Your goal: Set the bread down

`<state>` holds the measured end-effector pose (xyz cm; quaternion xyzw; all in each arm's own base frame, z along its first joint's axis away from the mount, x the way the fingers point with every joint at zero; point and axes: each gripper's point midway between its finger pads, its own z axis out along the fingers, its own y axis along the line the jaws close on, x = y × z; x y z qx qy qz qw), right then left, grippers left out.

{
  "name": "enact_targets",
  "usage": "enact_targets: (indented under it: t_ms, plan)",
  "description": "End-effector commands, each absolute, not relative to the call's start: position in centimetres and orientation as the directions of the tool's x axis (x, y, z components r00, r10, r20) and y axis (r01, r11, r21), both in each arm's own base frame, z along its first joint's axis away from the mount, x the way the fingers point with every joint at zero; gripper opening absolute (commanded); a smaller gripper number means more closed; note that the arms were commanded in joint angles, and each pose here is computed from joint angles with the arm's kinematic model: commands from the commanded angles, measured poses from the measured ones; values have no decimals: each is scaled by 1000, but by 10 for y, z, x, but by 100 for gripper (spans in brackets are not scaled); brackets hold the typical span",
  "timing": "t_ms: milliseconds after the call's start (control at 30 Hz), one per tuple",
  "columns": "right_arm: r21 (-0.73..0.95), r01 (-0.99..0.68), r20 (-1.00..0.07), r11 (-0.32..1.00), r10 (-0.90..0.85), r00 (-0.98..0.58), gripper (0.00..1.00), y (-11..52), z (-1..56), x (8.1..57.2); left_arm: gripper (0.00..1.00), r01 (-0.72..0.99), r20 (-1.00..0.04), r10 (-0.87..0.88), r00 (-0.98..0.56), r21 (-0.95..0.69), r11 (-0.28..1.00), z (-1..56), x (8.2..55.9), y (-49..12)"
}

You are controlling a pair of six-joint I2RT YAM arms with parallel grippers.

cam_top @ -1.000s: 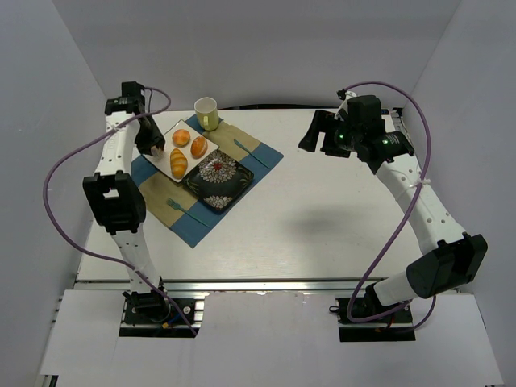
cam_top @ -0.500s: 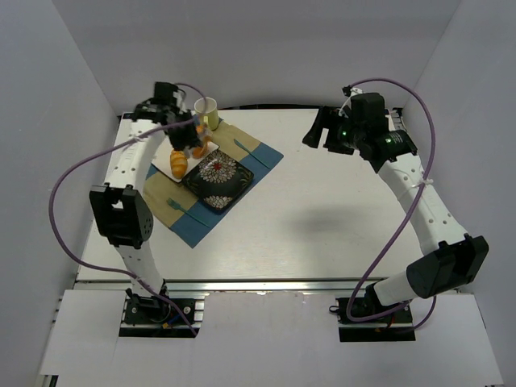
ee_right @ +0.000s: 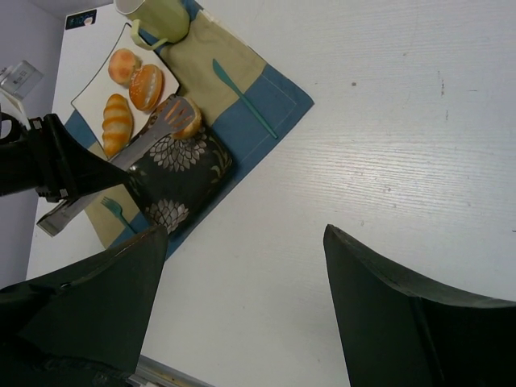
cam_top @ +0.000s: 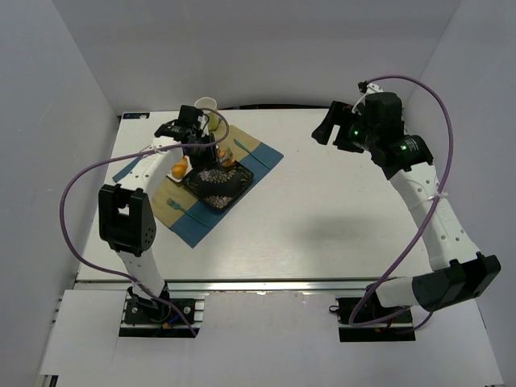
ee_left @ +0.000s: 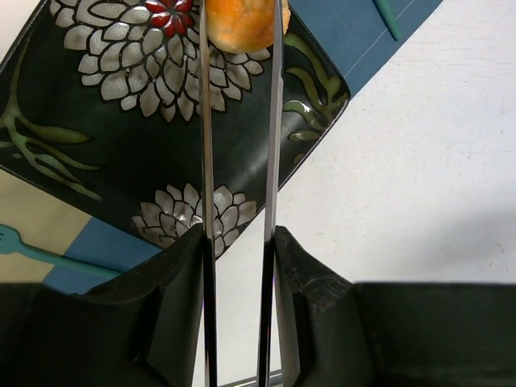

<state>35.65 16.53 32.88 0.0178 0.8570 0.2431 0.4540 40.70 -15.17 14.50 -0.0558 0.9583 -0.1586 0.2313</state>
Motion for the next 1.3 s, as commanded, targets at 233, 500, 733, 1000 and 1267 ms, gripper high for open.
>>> enact_targets:
  t_ms: [233,500,733,1000,1267]
  plan:
    - [439,-182,-778,880,271,-567,84,159,336,350,45,-45,-526,-176,-832,-252,967,181,399,-128]
    - [453,-191,-771,871,275,-575,85,163,335,349,45,-57,-517,-170,-839,-228,972,178,383,-120]
    - [456,-196,-766,868,271,-583,85,164,332,347,45,-64,-502,-181,-846,-241,968,167,379,-122]
    - [457,-197,-765,867,270,-585,84,164,330,345,56,-60,-507,-191,-841,-264,963,165,381,-126]
    - [468,-205,-760,860,274,-589,84,166,330,343,71,-66,-518,-184,-835,-238,969,179,383,-121]
